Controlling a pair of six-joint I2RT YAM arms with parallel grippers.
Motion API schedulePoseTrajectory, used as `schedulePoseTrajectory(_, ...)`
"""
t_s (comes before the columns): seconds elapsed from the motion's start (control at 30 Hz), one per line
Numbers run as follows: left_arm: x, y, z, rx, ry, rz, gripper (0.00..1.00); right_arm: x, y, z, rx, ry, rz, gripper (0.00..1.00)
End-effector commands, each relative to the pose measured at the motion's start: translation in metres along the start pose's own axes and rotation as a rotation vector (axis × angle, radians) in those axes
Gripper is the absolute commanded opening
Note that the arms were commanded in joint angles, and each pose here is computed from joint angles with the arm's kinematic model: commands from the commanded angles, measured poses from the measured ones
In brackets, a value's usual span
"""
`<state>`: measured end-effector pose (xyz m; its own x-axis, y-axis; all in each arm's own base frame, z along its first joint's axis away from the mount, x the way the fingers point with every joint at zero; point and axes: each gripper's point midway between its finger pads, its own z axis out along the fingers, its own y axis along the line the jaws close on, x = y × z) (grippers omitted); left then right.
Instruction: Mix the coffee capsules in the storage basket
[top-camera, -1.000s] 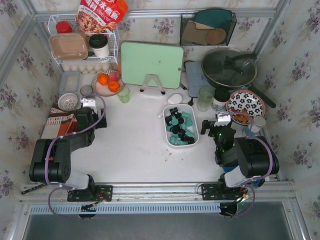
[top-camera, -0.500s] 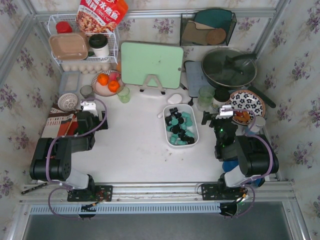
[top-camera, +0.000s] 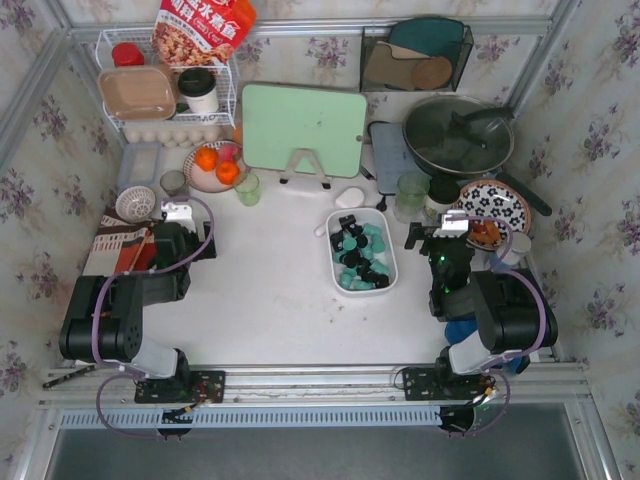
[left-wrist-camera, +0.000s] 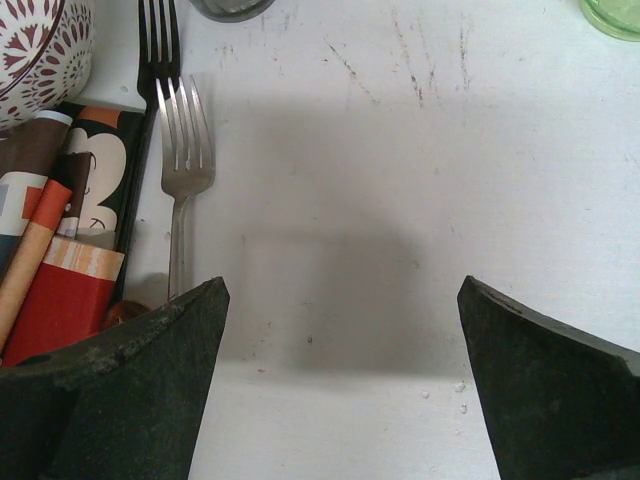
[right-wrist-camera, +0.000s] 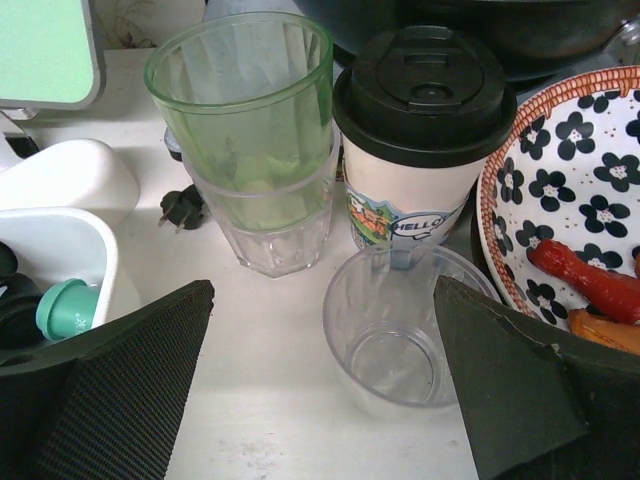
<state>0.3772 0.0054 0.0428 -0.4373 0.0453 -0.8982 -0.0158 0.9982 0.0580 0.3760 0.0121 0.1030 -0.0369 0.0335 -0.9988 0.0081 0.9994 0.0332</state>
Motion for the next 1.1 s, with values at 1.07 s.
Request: schedulePoseTrajectory(1.07, -0.0155, -0.0013, 0.0014, 0.008, -0.056, -0.005, 1.00, 0.0014, 0.0009, 0.0067, 0.000, 0.015, -0.001, 1.00)
